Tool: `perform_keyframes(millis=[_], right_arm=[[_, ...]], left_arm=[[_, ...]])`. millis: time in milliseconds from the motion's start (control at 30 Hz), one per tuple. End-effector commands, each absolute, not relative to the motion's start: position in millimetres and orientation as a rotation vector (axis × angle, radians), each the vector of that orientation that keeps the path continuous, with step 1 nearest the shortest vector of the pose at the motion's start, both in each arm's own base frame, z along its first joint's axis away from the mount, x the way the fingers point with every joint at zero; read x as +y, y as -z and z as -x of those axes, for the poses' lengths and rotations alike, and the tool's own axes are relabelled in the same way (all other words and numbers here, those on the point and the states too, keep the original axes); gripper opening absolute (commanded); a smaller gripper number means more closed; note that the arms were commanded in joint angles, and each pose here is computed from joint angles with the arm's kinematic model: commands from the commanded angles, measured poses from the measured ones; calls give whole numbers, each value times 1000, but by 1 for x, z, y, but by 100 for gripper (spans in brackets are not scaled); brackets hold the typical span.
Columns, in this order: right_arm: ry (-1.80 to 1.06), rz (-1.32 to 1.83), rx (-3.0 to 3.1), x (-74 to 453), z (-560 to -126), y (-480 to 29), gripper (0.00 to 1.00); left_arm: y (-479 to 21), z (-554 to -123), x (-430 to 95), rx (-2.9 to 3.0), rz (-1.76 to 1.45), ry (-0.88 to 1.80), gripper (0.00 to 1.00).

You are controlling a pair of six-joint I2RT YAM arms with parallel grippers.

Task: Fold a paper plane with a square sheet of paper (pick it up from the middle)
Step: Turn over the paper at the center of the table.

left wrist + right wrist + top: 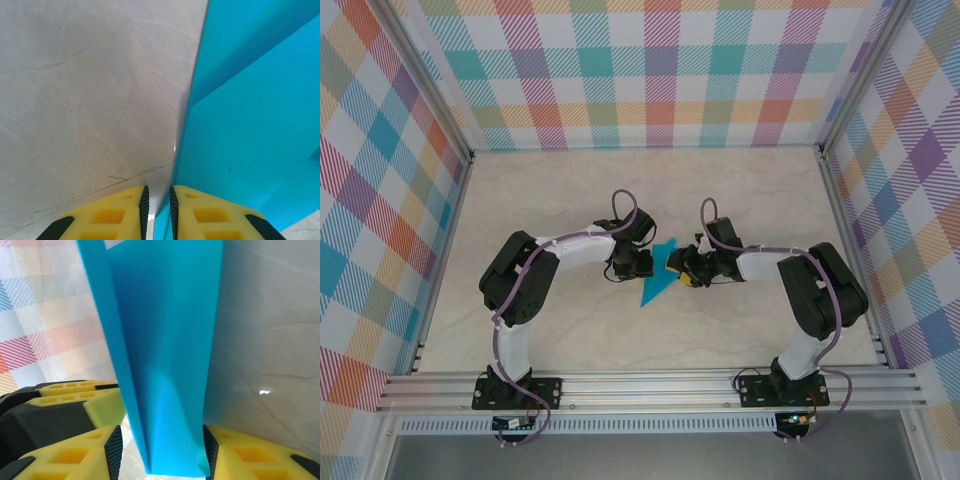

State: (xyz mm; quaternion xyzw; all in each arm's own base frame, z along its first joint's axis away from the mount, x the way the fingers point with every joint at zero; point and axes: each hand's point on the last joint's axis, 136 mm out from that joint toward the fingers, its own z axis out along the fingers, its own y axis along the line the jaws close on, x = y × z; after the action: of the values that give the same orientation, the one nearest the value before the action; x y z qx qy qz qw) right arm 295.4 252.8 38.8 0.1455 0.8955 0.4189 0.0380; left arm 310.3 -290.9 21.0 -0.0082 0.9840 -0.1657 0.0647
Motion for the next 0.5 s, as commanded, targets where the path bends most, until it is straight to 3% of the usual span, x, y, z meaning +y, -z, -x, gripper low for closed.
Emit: perform_keyframes(millis=[0,467], right_arm=[[-1342,-428,2708,262,-299,-46,46],[-1338,-356,2722,275,-318,-42,43]], left_arm=[[-14,-311,-287,2990,29,481,21],[-18,-310,-288,2985,33,493,21]])
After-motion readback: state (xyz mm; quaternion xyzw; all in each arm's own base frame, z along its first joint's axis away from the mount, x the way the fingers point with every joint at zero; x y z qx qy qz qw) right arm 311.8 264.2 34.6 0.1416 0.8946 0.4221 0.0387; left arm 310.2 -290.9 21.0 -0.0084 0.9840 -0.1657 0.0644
